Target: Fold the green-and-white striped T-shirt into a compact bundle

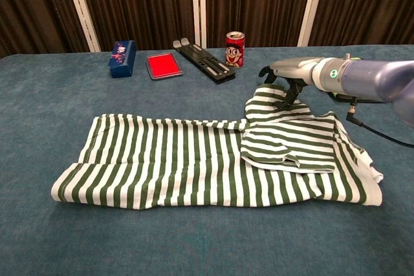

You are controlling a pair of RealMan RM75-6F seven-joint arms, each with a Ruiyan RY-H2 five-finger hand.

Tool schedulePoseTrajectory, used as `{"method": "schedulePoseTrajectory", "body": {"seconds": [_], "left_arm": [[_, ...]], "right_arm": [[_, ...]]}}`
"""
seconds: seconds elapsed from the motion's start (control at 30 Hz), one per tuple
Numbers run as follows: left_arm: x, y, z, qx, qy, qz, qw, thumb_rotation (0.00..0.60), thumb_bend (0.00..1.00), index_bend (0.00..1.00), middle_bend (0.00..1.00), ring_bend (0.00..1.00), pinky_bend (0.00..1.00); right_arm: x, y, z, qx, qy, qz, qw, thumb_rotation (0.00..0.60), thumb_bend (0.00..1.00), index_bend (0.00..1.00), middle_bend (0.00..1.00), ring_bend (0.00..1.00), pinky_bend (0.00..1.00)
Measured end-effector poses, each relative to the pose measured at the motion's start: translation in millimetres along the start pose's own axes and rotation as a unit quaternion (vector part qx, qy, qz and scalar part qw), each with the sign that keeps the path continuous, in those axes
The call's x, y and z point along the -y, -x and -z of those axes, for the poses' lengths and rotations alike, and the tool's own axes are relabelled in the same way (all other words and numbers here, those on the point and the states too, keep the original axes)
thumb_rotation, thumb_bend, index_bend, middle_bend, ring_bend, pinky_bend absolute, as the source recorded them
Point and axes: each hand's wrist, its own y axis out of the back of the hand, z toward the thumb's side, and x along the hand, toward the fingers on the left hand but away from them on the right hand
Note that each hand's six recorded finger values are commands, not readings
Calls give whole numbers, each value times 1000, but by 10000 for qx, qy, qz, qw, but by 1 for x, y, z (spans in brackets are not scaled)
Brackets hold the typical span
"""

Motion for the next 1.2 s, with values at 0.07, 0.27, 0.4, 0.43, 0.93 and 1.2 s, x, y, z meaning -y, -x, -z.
{"method": "schedulePoseTrajectory", "body": {"seconds": [0.07, 0.27, 0.4, 0.43, 0.93, 1.2], "left_arm": [[0, 0, 0, 3, 2, 11, 10000, 600, 365, 0, 0, 0, 0], [1, 0, -1, 17, 0, 25, 10000, 600, 366, 0, 0, 0, 0], [1, 1, -2, 20, 8, 20, 10000, 600, 366, 0, 0, 0, 0], [1, 1, -2, 21, 9, 21, 10000, 600, 366, 0, 0, 0, 0], [-1, 5, -7, 129, 77, 3, 9999, 600, 366, 0, 0, 0, 0], [-4, 9, -13, 232, 141, -25, 9996, 600, 366, 0, 0, 0, 0]], "right_arm": [[-1, 0, 1, -4, 9, 17, 10000, 600, 364, 654, 53, 0, 0], [-1, -2, 2, -24, -15, 26, 10000, 600, 385, 679, 59, 0, 0], [-2, -2, 0, -62, -21, 64, 10000, 600, 403, 707, 65, 0, 0], [-3, -2, 0, -76, -26, 76, 9999, 600, 404, 708, 66, 0, 0], [-10, -14, -2, -436, -203, 264, 9985, 600, 404, 715, 73, 0, 0], [-6, -30, -10, -777, -315, 366, 9958, 600, 406, 717, 80, 0, 0]]}}
